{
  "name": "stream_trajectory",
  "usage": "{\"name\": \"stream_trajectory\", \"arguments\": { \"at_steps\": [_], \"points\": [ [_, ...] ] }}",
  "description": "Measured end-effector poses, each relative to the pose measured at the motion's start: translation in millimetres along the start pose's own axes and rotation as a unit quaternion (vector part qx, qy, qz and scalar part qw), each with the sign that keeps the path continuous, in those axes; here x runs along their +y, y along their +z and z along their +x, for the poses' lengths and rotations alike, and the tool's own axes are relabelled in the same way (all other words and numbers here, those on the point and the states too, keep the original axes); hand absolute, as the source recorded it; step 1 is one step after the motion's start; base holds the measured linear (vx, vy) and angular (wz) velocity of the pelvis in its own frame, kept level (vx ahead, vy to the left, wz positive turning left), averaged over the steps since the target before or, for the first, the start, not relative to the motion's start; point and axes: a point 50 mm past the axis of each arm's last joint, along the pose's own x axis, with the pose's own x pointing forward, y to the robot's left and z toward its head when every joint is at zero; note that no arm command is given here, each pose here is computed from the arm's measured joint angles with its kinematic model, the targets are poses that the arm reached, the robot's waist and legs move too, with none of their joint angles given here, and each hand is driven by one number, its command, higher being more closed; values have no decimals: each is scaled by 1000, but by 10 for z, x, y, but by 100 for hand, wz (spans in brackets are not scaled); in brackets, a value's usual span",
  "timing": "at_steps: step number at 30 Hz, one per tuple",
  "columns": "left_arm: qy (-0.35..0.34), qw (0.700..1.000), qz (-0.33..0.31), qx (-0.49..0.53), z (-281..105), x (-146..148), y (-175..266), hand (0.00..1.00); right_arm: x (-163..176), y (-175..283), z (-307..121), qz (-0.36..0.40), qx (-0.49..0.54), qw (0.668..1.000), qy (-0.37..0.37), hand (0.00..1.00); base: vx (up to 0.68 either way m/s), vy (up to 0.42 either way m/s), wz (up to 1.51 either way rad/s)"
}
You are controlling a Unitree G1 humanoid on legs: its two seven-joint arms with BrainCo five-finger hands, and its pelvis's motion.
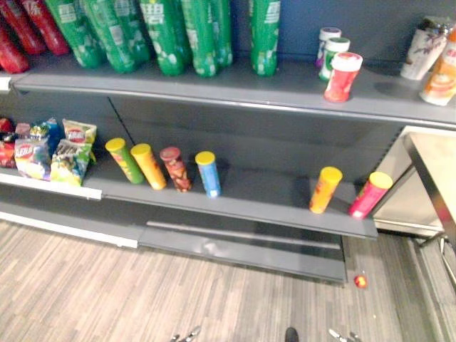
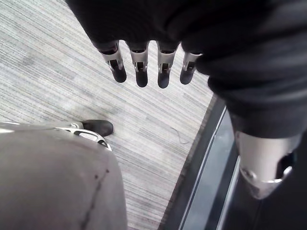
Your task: Put the gum and the chips on the shelf.
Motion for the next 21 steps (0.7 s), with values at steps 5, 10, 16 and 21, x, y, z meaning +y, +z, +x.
{"name": "stream_trajectory", "arguments": {
  "at_steps": [5, 10, 16, 21],
  "points": [
    [1, 1000, -12, 2, -1, 4, -10, 0, -80, -82, -16, 13, 16, 1000, -23, 0, 0, 0, 0],
    [-12, 999, -40, -16, 29, -19, 131, 0, -146, 19, 5, 66, -2, 997, -42, 0, -26, 9, -5],
    [-3, 996, -86, -30, 43, -22, 215, 0, -129, -132, -45, 143, 2, 988, -54, 0, -86, 130, -69],
    [-5, 989, -136, -55, 48, -108, 343, 0, -24, -181, -68, 187, -4, 981, -55, 0, -151, 161, -206]
  ]
}}
